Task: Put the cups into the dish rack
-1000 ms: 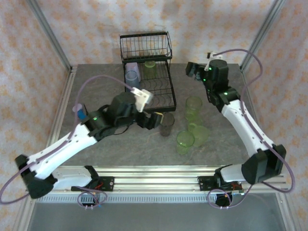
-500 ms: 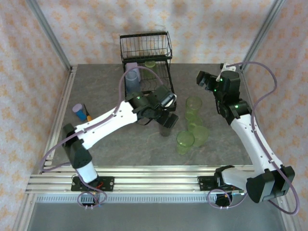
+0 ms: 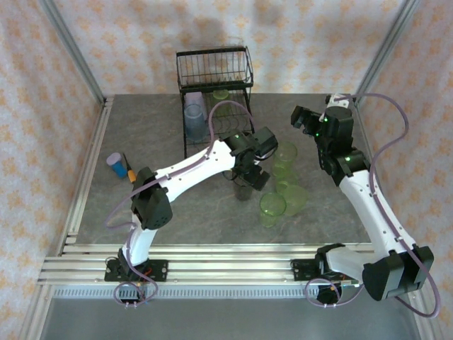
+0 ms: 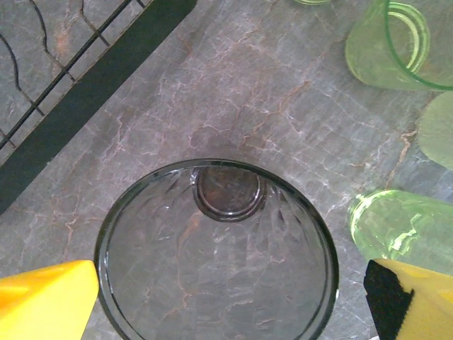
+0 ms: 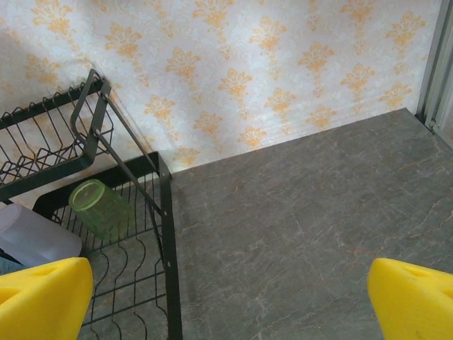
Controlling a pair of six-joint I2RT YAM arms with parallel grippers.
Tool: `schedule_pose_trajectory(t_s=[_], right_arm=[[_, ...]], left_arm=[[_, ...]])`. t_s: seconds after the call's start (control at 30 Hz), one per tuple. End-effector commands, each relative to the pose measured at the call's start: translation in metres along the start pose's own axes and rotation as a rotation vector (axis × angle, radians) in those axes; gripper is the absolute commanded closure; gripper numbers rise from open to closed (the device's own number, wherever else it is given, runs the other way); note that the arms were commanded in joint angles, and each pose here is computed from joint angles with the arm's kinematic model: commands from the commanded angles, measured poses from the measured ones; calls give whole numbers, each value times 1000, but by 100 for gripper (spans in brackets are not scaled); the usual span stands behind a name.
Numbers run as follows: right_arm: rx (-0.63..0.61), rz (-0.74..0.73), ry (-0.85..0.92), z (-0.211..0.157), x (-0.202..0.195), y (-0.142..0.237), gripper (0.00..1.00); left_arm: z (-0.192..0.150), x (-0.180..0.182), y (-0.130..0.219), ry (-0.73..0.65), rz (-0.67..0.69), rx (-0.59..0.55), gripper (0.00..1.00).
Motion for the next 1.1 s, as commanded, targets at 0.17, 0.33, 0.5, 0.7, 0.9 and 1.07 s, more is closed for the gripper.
schedule_pose_trajectory(t_s=[0.17,0.33,0.5,0.7,0.9,1.07], right_arm=[[-62,-25,-25,6,-6,4,1],[-63,-28,-26,5,-7,3,1],[-59,-24,-27,4,-7,3,1],[-54,-19,-33,2,-7,3,1],[-54,-21,-32,1,-7,3,1],[-51,-24,-32,0,-8,2,1]], left_arm=[[-5,7,2,4,71,53,1],[-3,3,-8,-2,39,79,1],[0,0,-19,-8,14,103,1],[2,-2,-33,-24,4,131,1],[2,-2,-35,-20,7,139,5],[2,2,-25,-14,10,117,11]])
Point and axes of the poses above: each hand's point on the last joint's axis, 136 mm out from that joint toward the fingers, its own y axis back along the fingers, its own x axis along the line the jaws close on, z = x × y, the point moved 9 cm from there along y, back along the fingers, and after that the axes turned 1 degree about -y, right-handed, at the moved point
